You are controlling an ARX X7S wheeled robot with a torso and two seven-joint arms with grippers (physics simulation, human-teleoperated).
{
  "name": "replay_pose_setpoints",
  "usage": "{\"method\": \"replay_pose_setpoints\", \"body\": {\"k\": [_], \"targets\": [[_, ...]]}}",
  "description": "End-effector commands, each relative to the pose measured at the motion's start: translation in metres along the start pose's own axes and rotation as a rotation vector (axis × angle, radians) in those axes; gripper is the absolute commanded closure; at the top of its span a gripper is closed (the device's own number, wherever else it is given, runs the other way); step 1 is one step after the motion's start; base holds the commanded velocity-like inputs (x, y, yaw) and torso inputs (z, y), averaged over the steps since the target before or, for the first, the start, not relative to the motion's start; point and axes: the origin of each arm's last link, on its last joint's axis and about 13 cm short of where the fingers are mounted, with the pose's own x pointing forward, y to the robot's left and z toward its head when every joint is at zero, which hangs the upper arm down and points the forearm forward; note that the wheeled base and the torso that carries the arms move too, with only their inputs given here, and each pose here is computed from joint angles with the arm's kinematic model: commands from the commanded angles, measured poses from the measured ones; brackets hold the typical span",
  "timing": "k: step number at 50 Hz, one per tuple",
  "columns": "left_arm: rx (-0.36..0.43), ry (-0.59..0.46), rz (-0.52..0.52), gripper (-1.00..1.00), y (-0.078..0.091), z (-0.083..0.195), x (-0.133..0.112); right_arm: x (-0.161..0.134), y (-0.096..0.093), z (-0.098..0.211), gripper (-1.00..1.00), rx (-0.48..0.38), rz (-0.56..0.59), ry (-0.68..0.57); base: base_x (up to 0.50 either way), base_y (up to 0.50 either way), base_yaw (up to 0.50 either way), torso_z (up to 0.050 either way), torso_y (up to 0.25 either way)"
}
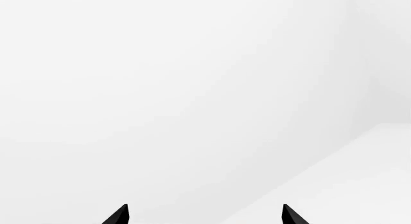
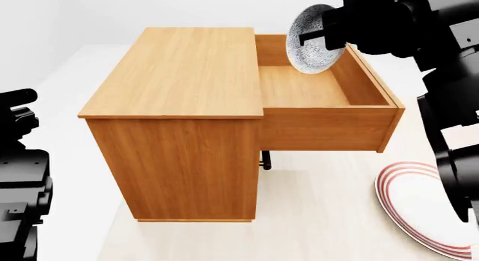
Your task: Open the top drawer of the cabinet and put the bowl in it.
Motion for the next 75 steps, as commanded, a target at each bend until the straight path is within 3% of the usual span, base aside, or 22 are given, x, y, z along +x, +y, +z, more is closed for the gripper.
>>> {"method": "replay_pose_setpoints", "body": {"k": [1,12,30,45,75], "targets": [[0.003,0.001,0.0,-1.0,0.0,-0.001,-0.001,0.008,0.007,-0.002,1.0,0.005,0.028,0.06,0.0,0.0,0.0,0.0,0.0],[0.005,0.004,0.0,-1.0,0.0,-0.003,-0.001,0.017,0.012,-0.005,1.0,0.025,0.047,0.129,0.0,0.0,0.0,0.0,0.0],[0.007,0.008,0.002,-1.0,0.001,-0.005,-0.002,0.02,0.014,-0.019,1.0,0.201,0.146,0.241,0.0,0.0,0.0,0.0,0.001],[0.008,0.01,0.002,-1.0,0.001,-0.006,-0.002,0.026,0.016,-0.028,1.0,0.328,0.203,0.245,0.0,0.0,0.0,0.0,0.0],[0.015,0.01,-0.004,-1.0,0.0,-0.009,-0.004,0.041,0.021,-0.052,1.0,0.348,0.165,0.262,0.0,0.0,0.0,0.0,0.0]]}}
